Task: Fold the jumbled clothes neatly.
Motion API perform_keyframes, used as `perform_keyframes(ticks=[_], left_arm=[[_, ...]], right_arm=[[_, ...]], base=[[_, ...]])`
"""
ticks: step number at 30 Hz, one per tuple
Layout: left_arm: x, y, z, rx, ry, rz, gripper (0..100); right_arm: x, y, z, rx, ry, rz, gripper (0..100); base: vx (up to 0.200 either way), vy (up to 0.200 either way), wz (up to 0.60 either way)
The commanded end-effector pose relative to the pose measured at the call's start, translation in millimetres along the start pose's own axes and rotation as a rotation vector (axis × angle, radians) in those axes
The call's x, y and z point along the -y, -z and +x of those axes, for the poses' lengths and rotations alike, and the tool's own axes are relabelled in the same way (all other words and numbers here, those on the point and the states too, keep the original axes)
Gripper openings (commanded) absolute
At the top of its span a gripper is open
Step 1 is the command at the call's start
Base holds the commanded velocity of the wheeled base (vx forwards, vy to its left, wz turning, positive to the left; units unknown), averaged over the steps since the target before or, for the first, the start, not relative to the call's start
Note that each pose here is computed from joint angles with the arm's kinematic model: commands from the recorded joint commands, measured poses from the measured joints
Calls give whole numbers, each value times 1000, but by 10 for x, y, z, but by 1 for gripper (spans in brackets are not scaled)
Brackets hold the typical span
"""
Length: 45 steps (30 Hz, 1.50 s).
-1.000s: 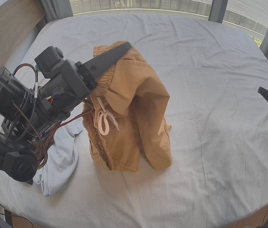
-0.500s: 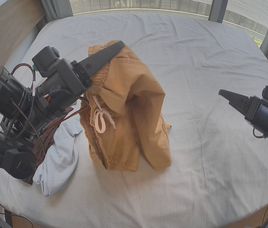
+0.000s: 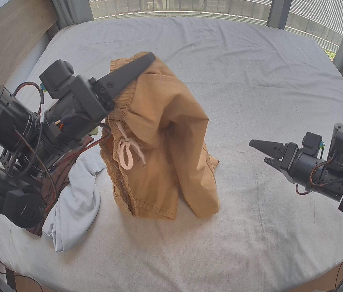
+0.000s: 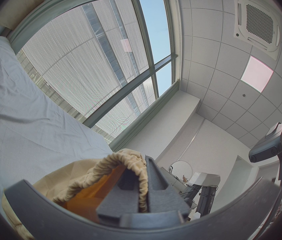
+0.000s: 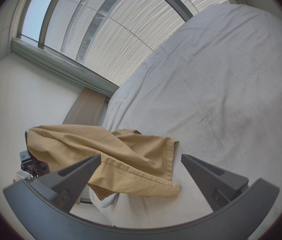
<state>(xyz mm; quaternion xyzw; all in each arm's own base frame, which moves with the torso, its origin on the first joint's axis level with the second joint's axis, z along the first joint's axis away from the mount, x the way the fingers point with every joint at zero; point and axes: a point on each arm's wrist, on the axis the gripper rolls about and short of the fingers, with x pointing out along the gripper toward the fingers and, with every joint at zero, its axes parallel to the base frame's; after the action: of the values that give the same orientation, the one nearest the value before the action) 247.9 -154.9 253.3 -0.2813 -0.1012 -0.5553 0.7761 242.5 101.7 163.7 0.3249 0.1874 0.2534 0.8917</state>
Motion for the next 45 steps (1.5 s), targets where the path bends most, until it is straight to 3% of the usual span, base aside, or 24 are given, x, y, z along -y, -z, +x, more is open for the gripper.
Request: perform_keyframes(ticks=[1,12,26,45], left_arm=[[-35,-29,-21,7,-12,10,0],[-88,-91,-63,12,-21,29,0],[-119,-121,-79,19,-32,38,0],[-193,-136,-105,22,-53,45,0]], right_arm=[[206,231,227,-80,49,30,100],[286,490,412,-163,69,158,100],[526,912,660,-306,160,225,100],[655,1128,965,-240,59,257,100]], base=[[0,0,0],[0,0,0],[0,0,0],[0,0,0]])
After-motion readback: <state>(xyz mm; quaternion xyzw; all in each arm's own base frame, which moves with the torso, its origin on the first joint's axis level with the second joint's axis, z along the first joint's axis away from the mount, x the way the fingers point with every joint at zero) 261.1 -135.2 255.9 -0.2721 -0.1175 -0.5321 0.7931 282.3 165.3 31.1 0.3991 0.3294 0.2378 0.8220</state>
